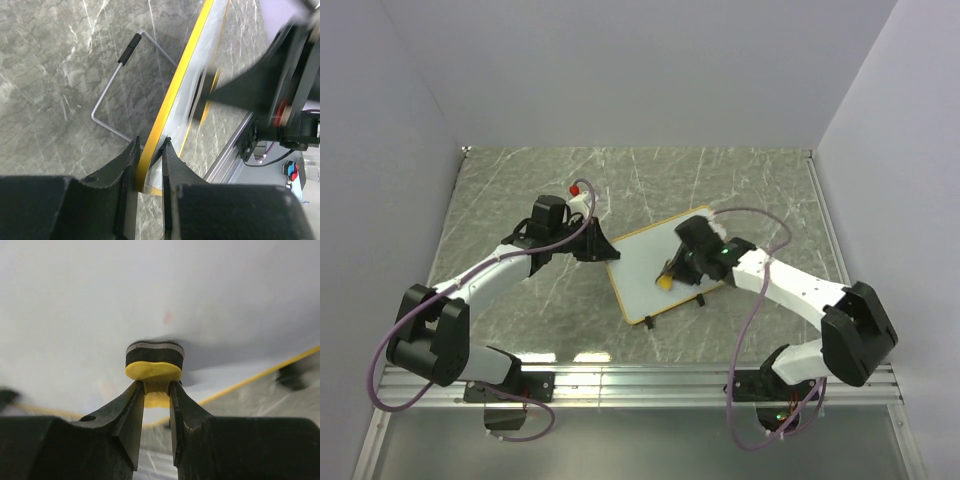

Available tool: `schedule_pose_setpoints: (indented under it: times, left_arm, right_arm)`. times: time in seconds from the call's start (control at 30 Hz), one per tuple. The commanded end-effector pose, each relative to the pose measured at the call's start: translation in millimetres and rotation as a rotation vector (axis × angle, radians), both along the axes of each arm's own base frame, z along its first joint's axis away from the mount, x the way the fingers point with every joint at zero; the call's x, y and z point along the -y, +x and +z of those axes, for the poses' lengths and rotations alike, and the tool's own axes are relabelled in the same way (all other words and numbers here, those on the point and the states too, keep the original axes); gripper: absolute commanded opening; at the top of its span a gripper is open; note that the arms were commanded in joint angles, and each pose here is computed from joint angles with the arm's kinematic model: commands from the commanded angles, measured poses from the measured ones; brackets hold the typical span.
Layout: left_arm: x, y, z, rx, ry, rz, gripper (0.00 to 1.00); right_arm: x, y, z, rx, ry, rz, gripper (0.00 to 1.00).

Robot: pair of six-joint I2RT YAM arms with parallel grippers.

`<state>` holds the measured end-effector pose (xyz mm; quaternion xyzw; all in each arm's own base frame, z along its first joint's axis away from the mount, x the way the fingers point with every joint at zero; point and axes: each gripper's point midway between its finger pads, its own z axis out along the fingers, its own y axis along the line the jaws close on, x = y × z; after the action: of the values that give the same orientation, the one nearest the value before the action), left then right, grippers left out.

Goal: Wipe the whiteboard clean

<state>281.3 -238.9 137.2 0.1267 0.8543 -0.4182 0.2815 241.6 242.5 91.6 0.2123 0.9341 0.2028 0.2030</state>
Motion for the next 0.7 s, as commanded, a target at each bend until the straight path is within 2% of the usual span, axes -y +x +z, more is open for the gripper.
schedule_pose_setpoints:
  times: [0.0,0.23,0.4,0.53,0.67]
  left_arm:
    - [-33,-4,-51,-0.061,0.229,0.085,0.0]
    - [-32,-5,-51,-0.061,0.228,0.076,0.0]
    - [-33,-5,-50,-0.057,0.228,0.076,0.0]
    - [-32,-4,-49,-0.053,0.226,0.073,0.0]
    - [-32,-3,-48,-0.046,0.226,0.072,0.0]
  right_arm:
    - [36,51,29,0.16,-0.054,-0.14,0.0]
    - [39,108,52,0.217,-0.033,-0.153,0.0]
    - [49,126,39,0.18,-0.032,-0.208,0.0]
    - [62,130,28,0.138,-0.006,-0.264,0.0]
    - [67,112,14,0.104,0.012,-0.263,0.0]
